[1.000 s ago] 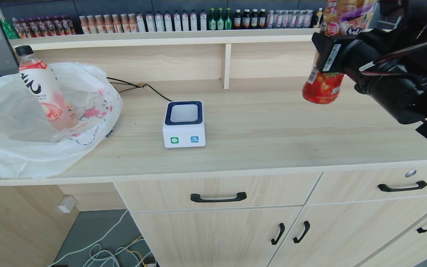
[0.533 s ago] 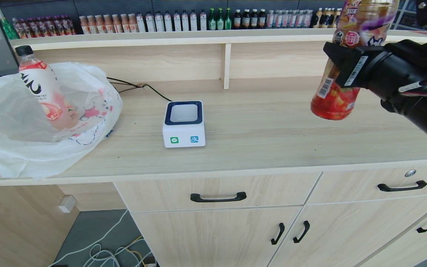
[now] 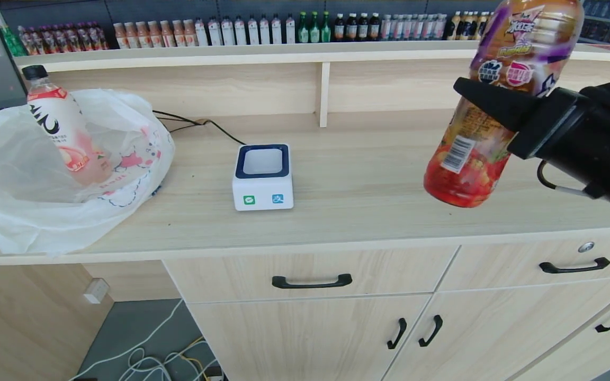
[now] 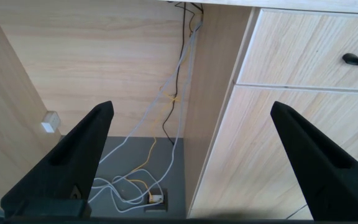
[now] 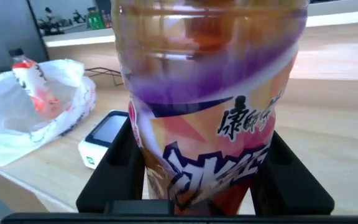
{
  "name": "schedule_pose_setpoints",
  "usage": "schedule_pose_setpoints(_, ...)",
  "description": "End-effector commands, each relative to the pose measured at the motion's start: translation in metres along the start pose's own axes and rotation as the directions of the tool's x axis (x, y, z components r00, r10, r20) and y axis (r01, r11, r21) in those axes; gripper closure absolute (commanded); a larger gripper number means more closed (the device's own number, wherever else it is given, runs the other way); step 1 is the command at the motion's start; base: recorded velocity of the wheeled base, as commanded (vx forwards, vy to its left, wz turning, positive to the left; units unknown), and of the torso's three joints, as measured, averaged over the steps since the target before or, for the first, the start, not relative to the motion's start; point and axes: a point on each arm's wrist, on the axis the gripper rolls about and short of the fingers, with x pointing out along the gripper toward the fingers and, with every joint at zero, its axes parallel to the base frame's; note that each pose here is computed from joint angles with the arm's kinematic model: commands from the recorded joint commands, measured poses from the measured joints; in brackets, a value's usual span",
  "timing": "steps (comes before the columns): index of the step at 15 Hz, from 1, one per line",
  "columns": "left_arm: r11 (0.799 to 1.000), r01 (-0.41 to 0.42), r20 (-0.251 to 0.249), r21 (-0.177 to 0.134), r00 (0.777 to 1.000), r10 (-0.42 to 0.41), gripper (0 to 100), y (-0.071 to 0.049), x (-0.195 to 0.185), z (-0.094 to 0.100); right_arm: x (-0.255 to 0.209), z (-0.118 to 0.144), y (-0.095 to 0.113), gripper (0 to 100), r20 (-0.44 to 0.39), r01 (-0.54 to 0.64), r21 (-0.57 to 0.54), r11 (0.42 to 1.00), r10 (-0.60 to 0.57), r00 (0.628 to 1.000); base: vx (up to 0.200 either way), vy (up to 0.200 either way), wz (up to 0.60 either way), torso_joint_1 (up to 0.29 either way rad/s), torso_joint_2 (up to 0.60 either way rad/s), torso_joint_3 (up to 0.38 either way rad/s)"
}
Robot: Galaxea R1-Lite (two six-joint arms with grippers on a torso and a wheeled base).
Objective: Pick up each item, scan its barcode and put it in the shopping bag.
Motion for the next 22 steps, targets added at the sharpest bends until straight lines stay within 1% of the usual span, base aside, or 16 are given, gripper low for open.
schedule_pose_setpoints(1, 1.0, 0.0, 0.0, 0.0, 1.0, 0.0, 0, 0.0, 0.0, 0.0, -0.006, 0.006, 0.003, 100, 0.016, -0.049, 0.032, 0.998, 0.049, 0.999, 0.0, 0.0, 0.0, 0.0, 0.0, 0.0)
schedule_pose_setpoints(3, 1.0, 0.0, 0.0, 0.0, 1.0, 0.0, 0, 0.0, 0.0, 0.0, -0.006, 0.005, 0.007, 100, 0.032, -0.104, 0.078, 0.991, 0.102, 0.994, 0.0, 0.0, 0.0, 0.0, 0.0, 0.0)
schedule_pose_setpoints(4, 1.0, 0.0, 0.0, 0.0, 1.0, 0.0, 0, 0.0, 0.0, 0.0, -0.006, 0.003, 0.012, 100, 0.045, -0.157, 0.123, 0.98, 0.153, 0.987, 0.0, 0.0, 0.0, 0.0, 0.0, 0.0)
schedule_pose_setpoints(5, 1.0, 0.0, 0.0, 0.0, 1.0, 0.0, 0, 0.0, 0.0, 0.0, -0.005, -0.002, 0.021, 100, 0.06, -0.241, 0.181, 0.954, 0.234, 0.97, 0.0, 0.0, 0.0, 0.0, 0.0, 0.0)
schedule_pose_setpoints(6, 1.0, 0.0, 0.0, 0.0, 1.0, 0.0, 0, 0.0, 0.0, 0.0, -0.004, -0.005, 0.023, 100, 0.064, -0.266, 0.2, 0.943, 0.259, 0.964, 0.0, 0.0, 0.0, 0.0, 0.0, 0.0)
schedule_pose_setpoints(8, 1.0, 0.0, 0.0, 0.0, 1.0, 0.0, 0, 0.0, 0.0, 0.0, -0.004, -0.011, 0.039, 100, 0.113, -0.409, 0.257, 0.875, 0.394, 0.912, 0.0, 0.0, 0.0, 0.0, 0.0, 0.0)
schedule_pose_setpoints(9, 1.0, 0.0, 0.0, 0.0, 1.0, 0.0, 0, 0.0, 0.0, 0.0, -0.004, -0.013, 0.043, 100, 0.118, -0.45, 0.26, 0.854, 0.434, 0.893, 0.0, 0.0, 0.0, 0.0, 0.0, 0.0)
schedule_pose_setpoints(12, 1.0, 0.0, 0.0, 0.0, 1.0, 0.0, 0, 0.0, 0.0, 0.0, -0.003, -0.019, 0.06, 100, 0.115, -0.57, 0.289, 0.77, 0.563, 0.819, 0.0, 0.0, 0.0, 0.0, 0.0, 0.0)
schedule_pose_setpoints(13, 1.0, 0.0, 0.0, 0.0, 1.0, 0.0, 0, 0.0, 0.0, 0.0, -0.003, -0.02, 0.063, 100, 0.119, -0.584, 0.3, 0.754, 0.578, 0.807, 0.0, 0.0, 0.0, 0.0, 0.0, 0.0)
schedule_pose_setpoints(14, 1.0, 0.0, 0.0, 0.0, 1.0, 0.0, 0, 0.0, 0.0, 0.0, -0.003, -0.021, 0.072, 100, 0.129, -0.609, 0.331, 0.721, 0.605, 0.786, 0.0, 0.0, 0.0, 0.0, 0.0, 0.0)
schedule_pose_setpoints(15, 1.0, 0.0, 0.0, 0.0, 1.0, 0.0, 0, 0.0, 0.0, 0.0, -0.003, -0.022, 0.073, 100, 0.13, -0.612, 0.337, 0.716, 0.608, 0.783, 0.0, 0.0, 0.0, 0.0, 0.0, 0.0)
schedule_pose_setpoints(17, 1.0, 0.0, 0.0, 0.0, 1.0, 0.0, 0, 0.0, 0.0, 0.0, -0.009, -0.023, 0.087, 100, 0.151, -0.664, 0.385, 0.641, 0.666, 0.731, 0.0, 0.0, 0.0, 0.0, 0.0, 0.0)
schedule_pose_setpoints(18, 1.0, 0.0, 0.0, 0.0, 1.0, 0.0, 0, 0.0, 0.0, 0.0, -0.01, -0.023, 0.091, 100, 0.155, -0.679, 0.391, 0.621, 0.683, 0.714, 0.0, 0.0, 0.0, 0.0, 0.0, 0.0)
schedule_pose_setpoints(20, 1.0, 0.0, 0.0, 0.0, 1.0, 0.0, 0, 0.0, 0.0, 0.0, -0.007, -0.026, 0.097, 100, 0.157, -0.692, 0.402, 0.599, 0.7, 0.697, 0.0, 0.0, 0.0, 0.0, 0.0, 0.0)
schedule_pose_setpoints(21, 1.0, 0.0, 0.0, 0.0, 1.0, 0.0, 0, 0.0, 0.0, 0.0, -0.006, -0.023, 0.101, 100, 0.187, -0.704, 0.428, 0.567, 0.706, 0.683, 0.0, 0.0, 0.0, 0.0, 0.0, 0.0)
schedule_pose_setpoints(22, 1.0, 0.0, 0.0, 0.0, 1.0, 0.0, 0, 0.0, 0.0, 0.0, -0.005, -0.022, 0.102, 100, 0.21, -0.707, 0.454, 0.543, 0.705, 0.677, 0.0, 0.0, 0.0, 0.0, 0.0, 0.0)
